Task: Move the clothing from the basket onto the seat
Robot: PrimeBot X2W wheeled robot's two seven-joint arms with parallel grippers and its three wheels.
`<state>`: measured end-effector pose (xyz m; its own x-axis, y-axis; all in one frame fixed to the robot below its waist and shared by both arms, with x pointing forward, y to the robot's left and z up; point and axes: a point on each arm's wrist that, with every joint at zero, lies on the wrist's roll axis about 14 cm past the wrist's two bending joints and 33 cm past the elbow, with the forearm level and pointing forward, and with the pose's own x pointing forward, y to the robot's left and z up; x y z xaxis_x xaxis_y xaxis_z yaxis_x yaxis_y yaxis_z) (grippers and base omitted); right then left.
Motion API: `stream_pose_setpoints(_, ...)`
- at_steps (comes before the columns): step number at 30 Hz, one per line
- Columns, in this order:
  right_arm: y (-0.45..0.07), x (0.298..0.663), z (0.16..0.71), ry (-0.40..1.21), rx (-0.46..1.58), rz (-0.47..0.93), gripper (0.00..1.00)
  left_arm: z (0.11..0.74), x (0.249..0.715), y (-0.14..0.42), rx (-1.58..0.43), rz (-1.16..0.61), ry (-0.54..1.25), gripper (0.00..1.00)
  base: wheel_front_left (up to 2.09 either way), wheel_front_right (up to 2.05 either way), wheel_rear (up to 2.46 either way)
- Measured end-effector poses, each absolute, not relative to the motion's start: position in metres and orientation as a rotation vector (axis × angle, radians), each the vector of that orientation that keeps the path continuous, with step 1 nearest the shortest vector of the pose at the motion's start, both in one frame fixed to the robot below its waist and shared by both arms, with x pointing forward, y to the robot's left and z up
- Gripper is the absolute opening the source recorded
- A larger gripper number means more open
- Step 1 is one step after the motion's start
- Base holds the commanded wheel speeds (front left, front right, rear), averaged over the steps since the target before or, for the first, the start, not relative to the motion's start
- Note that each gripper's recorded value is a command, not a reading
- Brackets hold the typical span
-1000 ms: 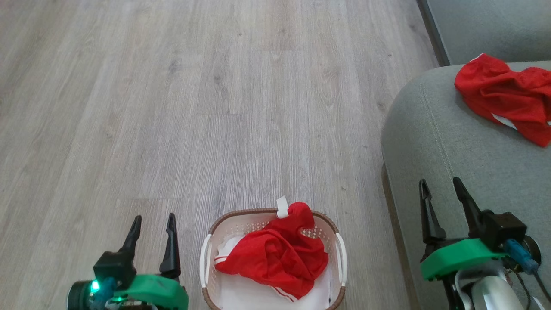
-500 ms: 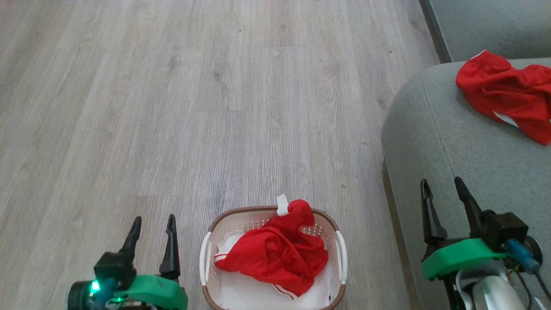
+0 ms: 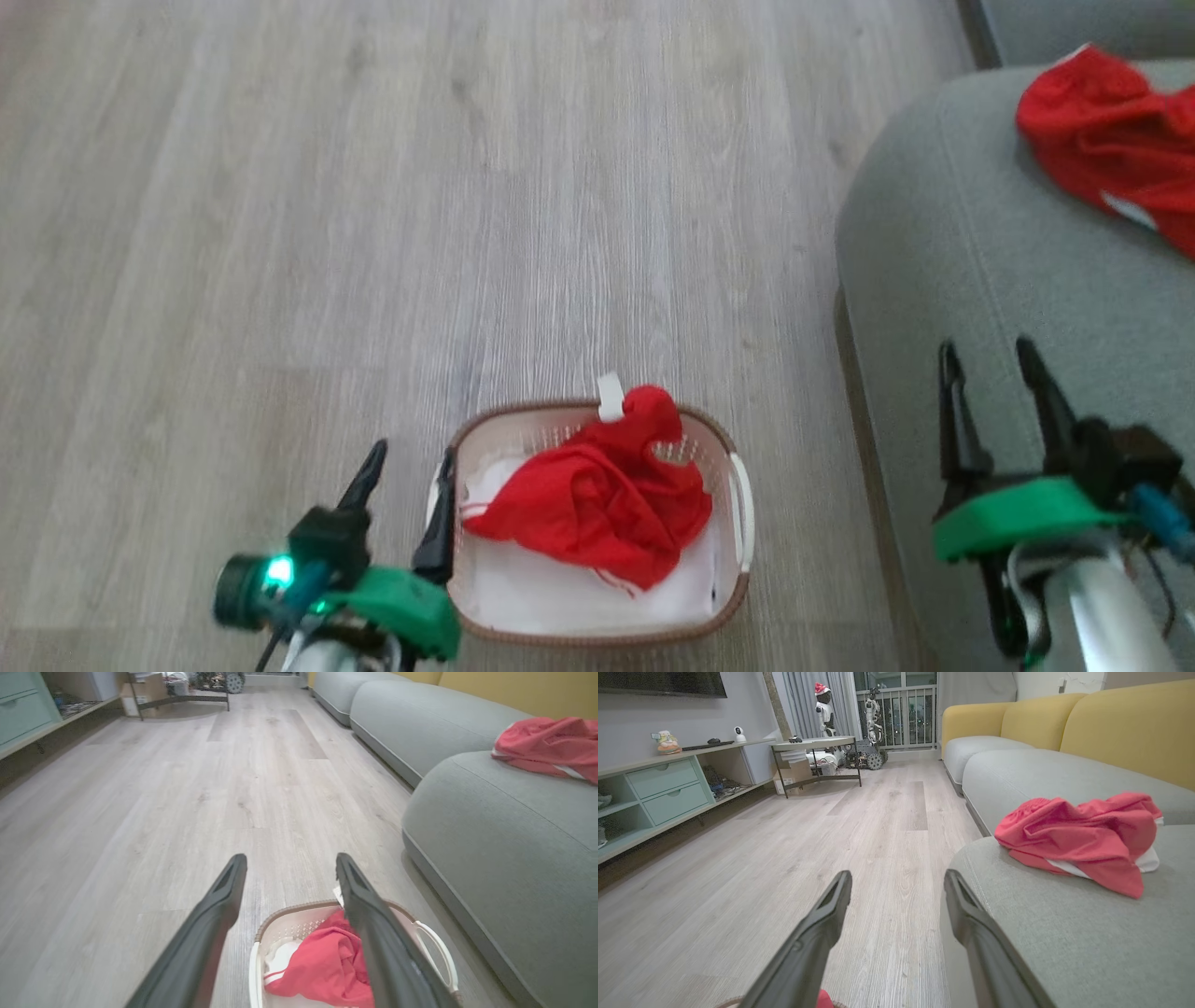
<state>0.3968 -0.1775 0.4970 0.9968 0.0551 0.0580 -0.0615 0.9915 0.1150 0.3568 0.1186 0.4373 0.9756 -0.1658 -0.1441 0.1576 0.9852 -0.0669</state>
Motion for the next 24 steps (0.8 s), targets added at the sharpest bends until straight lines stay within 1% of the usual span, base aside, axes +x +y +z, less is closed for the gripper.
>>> stream_pose_setpoints(2, -0.178, 0.403, 0.498, -0.061, 0.116, 0.058, 1.0, 0.433, 0.361, 0.113, -0.052, -0.182, 0.165, 1.0, 0.0, 0.0, 0.0)
stream_pose_setpoints(8, -0.178, 0.446, 0.506, -0.103, 0.092, 0.06, 1.0, 0.388, 0.387, 0.081, -0.011, -0.304, 0.298, 1.0, 0.0, 0.0, 0.0)
stream_pose_setpoints(12, -0.178, 0.47, 0.497, -0.097, 0.071, 0.066, 1.0, 0.347, 0.401, 0.067, 0.03, -0.368, 0.41, 1.0, 0.0, 0.0, 0.0)
stream_pose_setpoints(16, -0.178, 0.491, 0.487, -0.091, 0.058, 0.074, 1.0, 0.314, 0.419, 0.053, 0.068, -0.427, 0.486, 1.0, 0.0, 0.0, 0.0)
stream_pose_setpoints(20, -0.183, 0.506, 0.474, -0.077, 0.054, 0.067, 1.0, 0.28, 0.431, 0.038, 0.101, -0.488, 0.56, 1.0, 0.0, 0.0, 0.0)
stream_pose_setpoints(24, -0.191, 0.512, 0.455, -0.04, 0.052, 0.052, 1.0, 0.246, 0.432, 0.026, 0.123, -0.536, 0.639, 1.0, 0.0, 0.0, 0.0)
